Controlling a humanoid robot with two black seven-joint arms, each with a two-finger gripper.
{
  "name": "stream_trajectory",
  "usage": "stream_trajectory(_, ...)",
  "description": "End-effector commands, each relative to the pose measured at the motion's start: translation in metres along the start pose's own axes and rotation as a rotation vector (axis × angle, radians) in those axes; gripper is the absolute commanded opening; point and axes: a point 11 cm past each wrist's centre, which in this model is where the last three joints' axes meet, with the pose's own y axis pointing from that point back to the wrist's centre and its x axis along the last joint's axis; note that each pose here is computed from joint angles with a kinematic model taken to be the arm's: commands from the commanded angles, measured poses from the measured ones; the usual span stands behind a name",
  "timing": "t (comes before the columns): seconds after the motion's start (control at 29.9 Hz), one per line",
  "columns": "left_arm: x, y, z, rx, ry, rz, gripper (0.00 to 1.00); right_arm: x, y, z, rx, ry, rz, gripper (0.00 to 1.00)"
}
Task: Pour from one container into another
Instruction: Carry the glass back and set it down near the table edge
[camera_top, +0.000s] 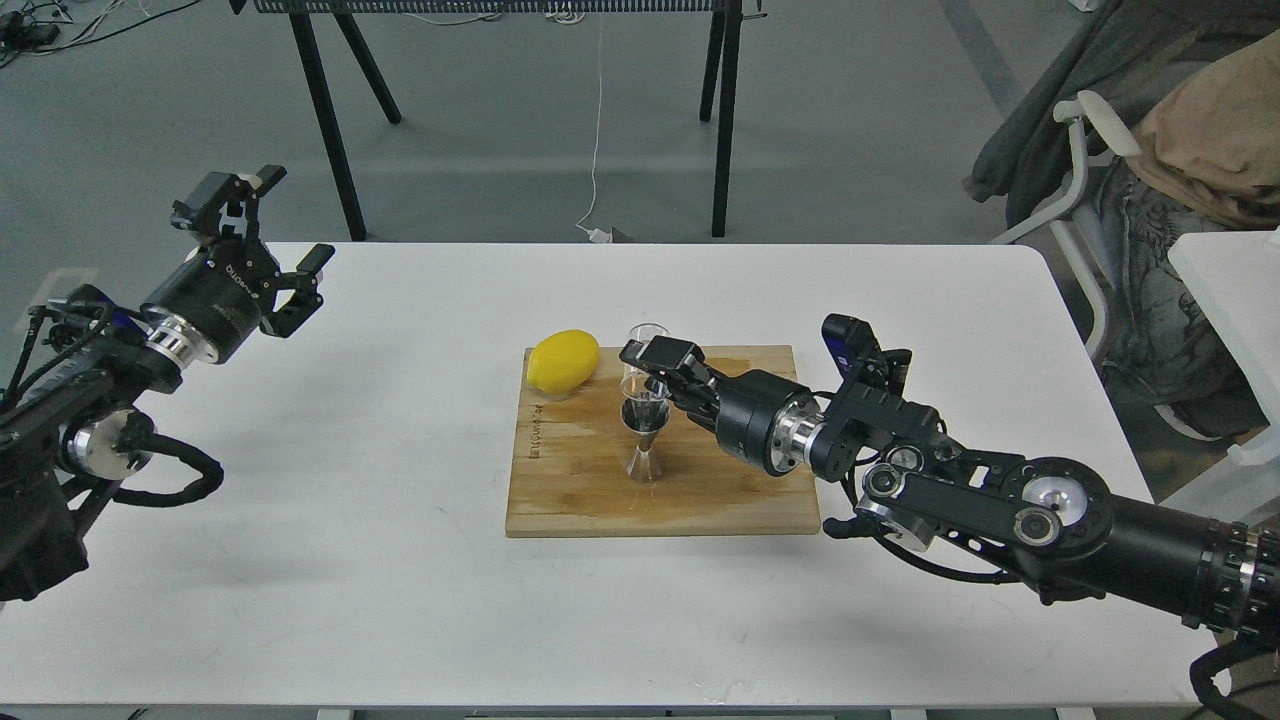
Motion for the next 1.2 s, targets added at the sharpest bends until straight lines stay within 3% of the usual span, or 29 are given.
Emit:
stream_trajectory(0.0, 0.0, 0.0, 0.0, 0.0, 0.0, 0.001, 0.99, 0.008, 0.001, -0.006, 0.016, -0.022, 0.024, 0.46)
stream_trajectory(0.23, 0.0, 0.0, 0.0, 0.001, -0.001, 0.0, 0.99, 0.049, 0.006, -0.032, 0.121, -0.363, 0.153, 0.46)
stream_trajectory(0.43, -0.001, 0.0, -0.002, 0.002, 0.002, -0.002, 0.99, 0.08, 0.024, -0.02, 0.235, -0.839, 0.289, 0.46)
stream_trajectory(0.87, -0.002, 0.003, -0.007, 0.013, 0.007, 0.0, 0.99, 0.109, 0.117, 0.103, 0.531, -1.709, 0.646, 0.46)
stream_trajectory(1.17, -0.003, 0.001, -0.007, 0.011, 0.009, -0.003, 0.99, 0.102, 0.135, 0.153, 0.529, -1.927, 0.765, 0.46)
